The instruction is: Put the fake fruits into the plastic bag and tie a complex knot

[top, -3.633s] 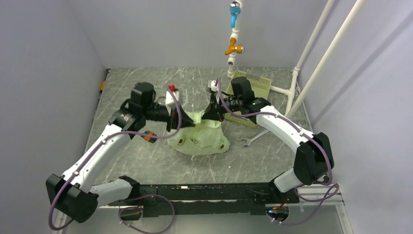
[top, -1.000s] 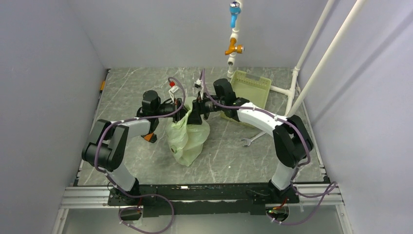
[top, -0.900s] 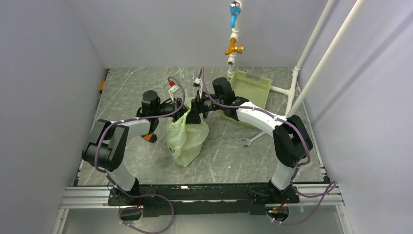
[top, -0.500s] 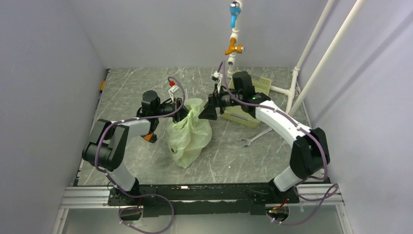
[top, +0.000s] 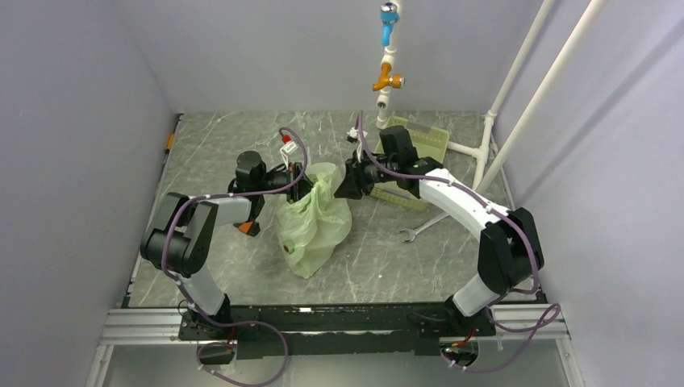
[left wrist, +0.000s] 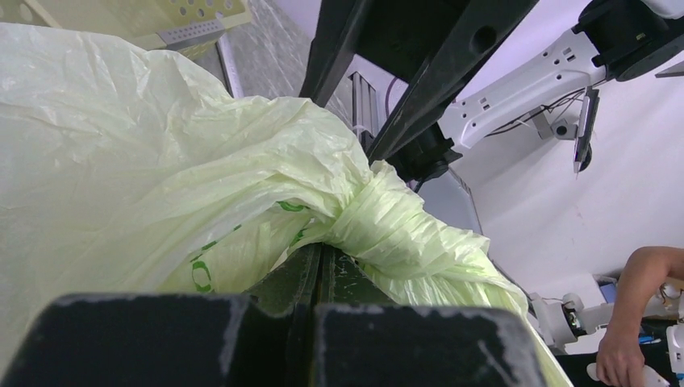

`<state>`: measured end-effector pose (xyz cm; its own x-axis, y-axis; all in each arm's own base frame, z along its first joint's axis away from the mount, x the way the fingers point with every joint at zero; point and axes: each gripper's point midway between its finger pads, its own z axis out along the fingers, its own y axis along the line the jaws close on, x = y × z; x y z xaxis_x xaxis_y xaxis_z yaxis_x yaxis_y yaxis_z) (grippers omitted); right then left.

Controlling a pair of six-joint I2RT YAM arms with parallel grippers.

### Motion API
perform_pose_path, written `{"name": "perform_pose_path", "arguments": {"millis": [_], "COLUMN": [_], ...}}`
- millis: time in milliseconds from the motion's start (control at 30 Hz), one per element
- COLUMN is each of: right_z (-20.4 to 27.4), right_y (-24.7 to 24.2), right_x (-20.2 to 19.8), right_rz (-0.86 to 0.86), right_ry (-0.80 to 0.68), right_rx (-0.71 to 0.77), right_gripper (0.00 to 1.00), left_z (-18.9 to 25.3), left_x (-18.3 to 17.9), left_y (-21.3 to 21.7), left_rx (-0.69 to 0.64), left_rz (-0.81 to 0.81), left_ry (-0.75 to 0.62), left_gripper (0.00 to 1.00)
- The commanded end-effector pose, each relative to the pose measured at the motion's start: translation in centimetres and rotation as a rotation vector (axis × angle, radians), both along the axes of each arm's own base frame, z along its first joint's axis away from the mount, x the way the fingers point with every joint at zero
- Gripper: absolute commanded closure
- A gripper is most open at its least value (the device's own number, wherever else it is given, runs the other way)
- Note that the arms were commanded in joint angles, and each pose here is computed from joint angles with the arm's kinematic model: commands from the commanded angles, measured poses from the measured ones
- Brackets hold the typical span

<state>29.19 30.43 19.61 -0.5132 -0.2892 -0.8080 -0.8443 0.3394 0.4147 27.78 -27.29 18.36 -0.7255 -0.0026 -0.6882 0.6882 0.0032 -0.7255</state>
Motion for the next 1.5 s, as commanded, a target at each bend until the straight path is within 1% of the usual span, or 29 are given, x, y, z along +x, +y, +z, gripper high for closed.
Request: {"name": "perform_pose_path", "arguments": {"millis": [0,133,233,300,367,533,600,700,800,1033,1200,1267,1300,1367,1433,1467], "right_z": [2.2,1.9,2.0,2.5,2.6,2.0,1.8,1.7,1.6,1.0,0.6,0.5,0.5,0.6,0.6,0.6], "right_y": [2.4,4.1,5.1,5.6,6.1,5.7,4.8,3.1,1.8,1.6,2.2,2.2,2.2,2.2,2.1,2.0], "right_x": [0.4,-0.1,0.5,0.9,0.9,-0.2,-0.8,-1.5,-1.9,-1.9,-1.6,-1.4,-1.4,-1.4,-1.5,-1.5], "right_rz": [0.020,0.048,0.043,0.048,0.061,0.099,0.124,0.134,0.128,0.131,0.137,0.134,0.133,0.135,0.140,0.143], "right_ry": [-0.041,-0.048,-0.058,-0.062,-0.068,-0.063,-0.061,-0.050,-0.041,-0.021,0.001,0.001,-0.001,-0.013,-0.024,-0.036], "right_rx": [0.086,0.089,0.093,0.105,0.105,0.070,0.048,0.035,0.018,0.028,0.040,0.042,0.043,0.044,0.040,0.033], "right_gripper": [0.60,0.60,0.59,0.57,0.56,0.61,0.57,0.48,0.46,0.53,0.54,0.58,0.64,0.75,0.96,1.00], "left_z": [1.4,1.2,1.1,0.9,0.7,1.1,1.0,0.8,0.7,0.9,1.2,1.3,1.3,1.2,1.1,1.1], "left_x": [0.1,-0.3,-0.5,-0.7,-0.7,-0.3,-0.3,-0.3,-0.3,-0.1,-0.1,-0.1,-0.2,-0.3,-0.3,-0.3], "left_y": [0.0,-0.4,-0.8,-1.2,-1.4,-1.3,-1.1,-1.0,-1.0,-1.2,-1.2,-1.2,-1.2,-1.1,-1.1,-1.0], "left_rx": [-0.024,-0.017,-0.015,-0.007,-0.006,-0.020,-0.015,-0.004,0.001,-0.013,-0.017,-0.018,-0.017,-0.014,-0.008,-0.004], "left_rz": [-0.018,-0.031,-0.040,-0.051,-0.056,-0.055,-0.052,-0.050,-0.050,-0.054,-0.053,-0.055,-0.058,-0.060,-0.060,-0.056], "left_ry": [-0.075,-0.076,-0.083,-0.079,-0.078,-0.071,-0.075,-0.080,-0.079,-0.078,-0.082,-0.084,-0.086,-0.089,-0.090,-0.091], "left_gripper": [1.00,1.00,1.00,1.00,1.00,1.00,1.00,1.00,1.00,1.00,1.00,1.00,1.00,1.00,1.00,0.97]}}
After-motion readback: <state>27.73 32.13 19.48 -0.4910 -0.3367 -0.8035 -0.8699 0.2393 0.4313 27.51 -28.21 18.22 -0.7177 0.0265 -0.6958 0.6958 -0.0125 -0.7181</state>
